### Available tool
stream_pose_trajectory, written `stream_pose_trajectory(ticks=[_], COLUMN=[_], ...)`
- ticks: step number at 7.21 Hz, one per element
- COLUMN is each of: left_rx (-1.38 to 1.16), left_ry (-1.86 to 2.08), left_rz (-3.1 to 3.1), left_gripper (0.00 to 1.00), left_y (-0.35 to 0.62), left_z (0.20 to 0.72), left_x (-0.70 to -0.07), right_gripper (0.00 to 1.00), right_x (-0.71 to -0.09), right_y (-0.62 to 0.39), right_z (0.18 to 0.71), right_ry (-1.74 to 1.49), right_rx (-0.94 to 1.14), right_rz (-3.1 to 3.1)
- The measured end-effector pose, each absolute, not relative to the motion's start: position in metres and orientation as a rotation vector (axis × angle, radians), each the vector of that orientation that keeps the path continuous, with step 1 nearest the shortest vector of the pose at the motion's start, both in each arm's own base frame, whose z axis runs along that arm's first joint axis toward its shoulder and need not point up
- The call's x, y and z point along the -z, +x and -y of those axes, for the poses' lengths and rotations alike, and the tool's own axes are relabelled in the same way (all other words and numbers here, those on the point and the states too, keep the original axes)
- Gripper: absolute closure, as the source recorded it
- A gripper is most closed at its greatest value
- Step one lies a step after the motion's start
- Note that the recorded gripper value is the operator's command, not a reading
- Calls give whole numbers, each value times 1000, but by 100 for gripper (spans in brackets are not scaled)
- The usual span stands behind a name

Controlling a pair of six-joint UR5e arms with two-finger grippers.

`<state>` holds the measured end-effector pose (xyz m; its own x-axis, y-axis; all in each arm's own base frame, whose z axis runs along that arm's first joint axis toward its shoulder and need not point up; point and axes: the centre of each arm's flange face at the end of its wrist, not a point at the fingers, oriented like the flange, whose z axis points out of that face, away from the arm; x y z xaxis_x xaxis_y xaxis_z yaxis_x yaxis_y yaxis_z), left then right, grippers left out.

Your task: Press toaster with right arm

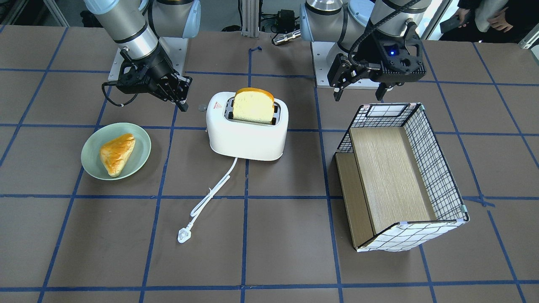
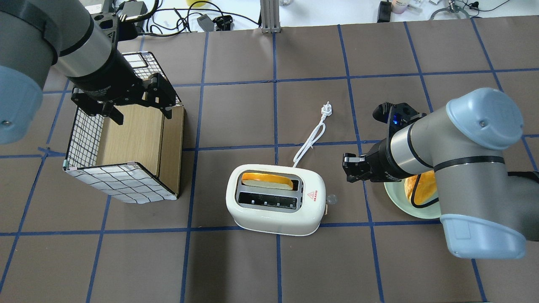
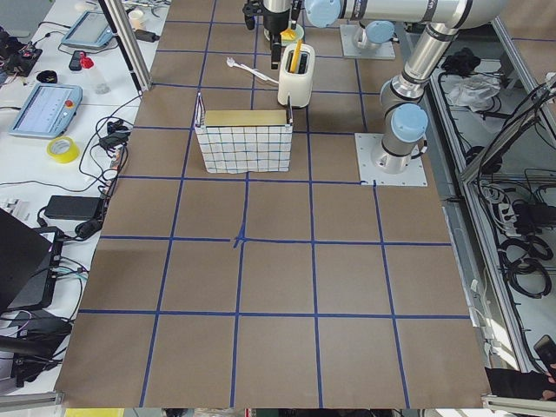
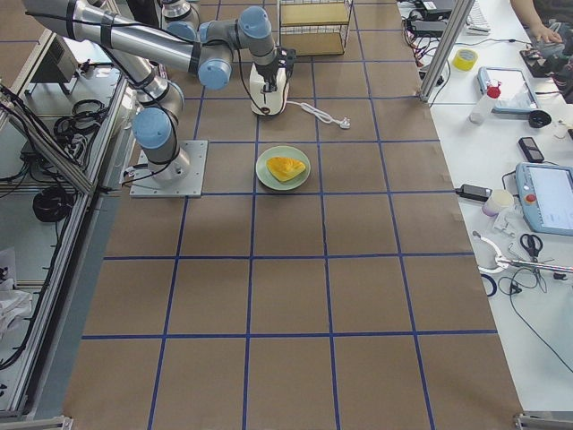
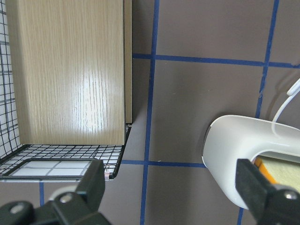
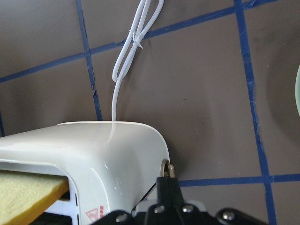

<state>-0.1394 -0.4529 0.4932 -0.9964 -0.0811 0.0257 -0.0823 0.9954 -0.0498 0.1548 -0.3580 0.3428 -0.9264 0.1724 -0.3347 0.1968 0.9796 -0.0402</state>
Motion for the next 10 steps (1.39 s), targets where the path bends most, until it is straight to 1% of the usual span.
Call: stream_pose_trajectory(ticks=[2, 10], left_rx=[-78, -78], left_ry=[128, 128], left_rz=[3114, 3114], left_gripper=[0, 0], left_y=[-139, -139], left_z=[453, 453], left_x=[-493, -493], right_gripper=[100, 100], right_x=[-338, -316], right_y=[161, 166], right_z=[355, 360], right_ry=[272, 275], right_rx=[40, -44], right_rz=[-2736, -2695])
